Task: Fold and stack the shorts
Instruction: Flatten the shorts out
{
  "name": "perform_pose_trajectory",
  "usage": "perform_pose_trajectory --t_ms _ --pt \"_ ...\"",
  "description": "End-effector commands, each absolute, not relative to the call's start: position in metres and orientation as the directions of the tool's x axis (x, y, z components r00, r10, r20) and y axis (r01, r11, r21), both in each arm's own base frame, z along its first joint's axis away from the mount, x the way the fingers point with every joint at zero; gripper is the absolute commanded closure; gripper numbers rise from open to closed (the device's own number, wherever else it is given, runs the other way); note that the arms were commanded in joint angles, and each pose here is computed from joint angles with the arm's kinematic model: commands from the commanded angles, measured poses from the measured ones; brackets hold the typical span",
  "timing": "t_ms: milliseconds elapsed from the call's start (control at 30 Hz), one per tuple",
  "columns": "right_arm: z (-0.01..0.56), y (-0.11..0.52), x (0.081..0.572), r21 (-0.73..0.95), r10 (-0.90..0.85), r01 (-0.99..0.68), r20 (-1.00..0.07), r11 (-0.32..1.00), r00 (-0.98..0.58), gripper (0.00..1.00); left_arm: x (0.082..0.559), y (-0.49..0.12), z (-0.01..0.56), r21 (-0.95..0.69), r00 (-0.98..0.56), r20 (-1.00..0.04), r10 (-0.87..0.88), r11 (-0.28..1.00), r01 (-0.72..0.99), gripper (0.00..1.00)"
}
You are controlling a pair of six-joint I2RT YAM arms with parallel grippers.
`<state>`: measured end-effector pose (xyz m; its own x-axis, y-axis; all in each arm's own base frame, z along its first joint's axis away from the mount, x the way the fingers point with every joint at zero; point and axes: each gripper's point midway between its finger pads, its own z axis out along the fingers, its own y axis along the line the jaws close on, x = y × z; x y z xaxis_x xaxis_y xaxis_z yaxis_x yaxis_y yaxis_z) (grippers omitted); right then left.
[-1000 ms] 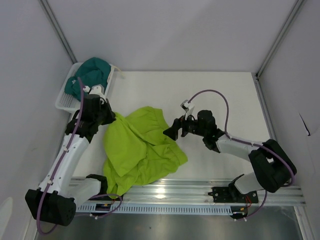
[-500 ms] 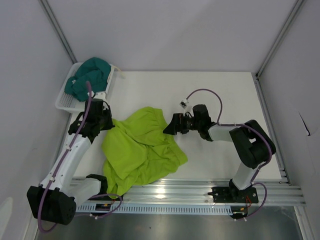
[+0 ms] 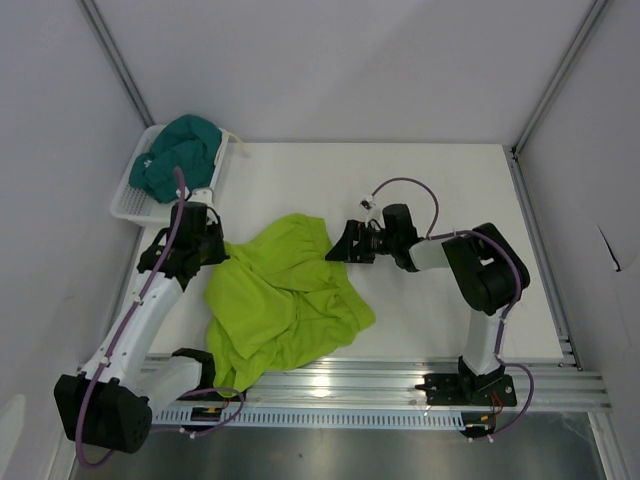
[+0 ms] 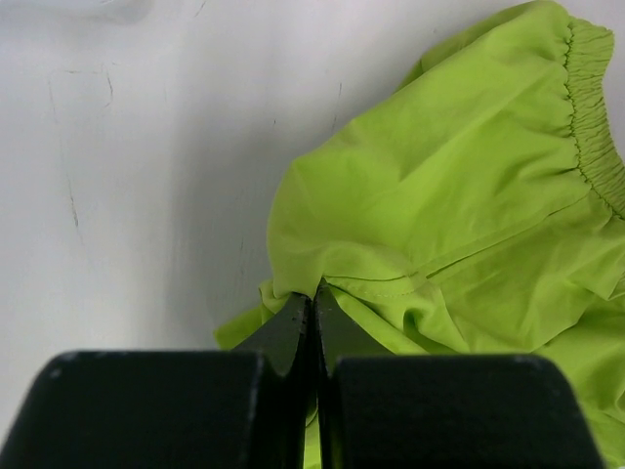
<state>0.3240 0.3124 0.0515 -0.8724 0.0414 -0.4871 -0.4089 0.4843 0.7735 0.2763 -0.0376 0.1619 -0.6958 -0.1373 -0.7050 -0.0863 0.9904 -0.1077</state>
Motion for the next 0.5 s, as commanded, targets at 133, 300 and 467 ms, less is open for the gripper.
perform_pose_trajectory --t_ms 133,300,467 --pt "0.064 0.325 0.305 0.861 0.032 -0.398 -0.429 0.317 -0.903 0.24 0.277 -0.037 0.169 -0.107 -0.667 -0.735 -0.123 0.992 -0.065 1.00" --pt "0.085 0.331 0.295 0.898 0.037 -0.406 -0.417 0.166 -0.908 0.51 0.277 -0.037 0.168 -0.105 -0.670 -0.732 -0.123 0.992 -0.066 1.00" --pt "0.097 0.333 0.289 0.901 0.025 -0.422 -0.426 0.102 -0.904 0.67 0.277 -0.036 0.169 -0.105 -0.666 -0.735 -0.125 0.992 -0.070 1.00"
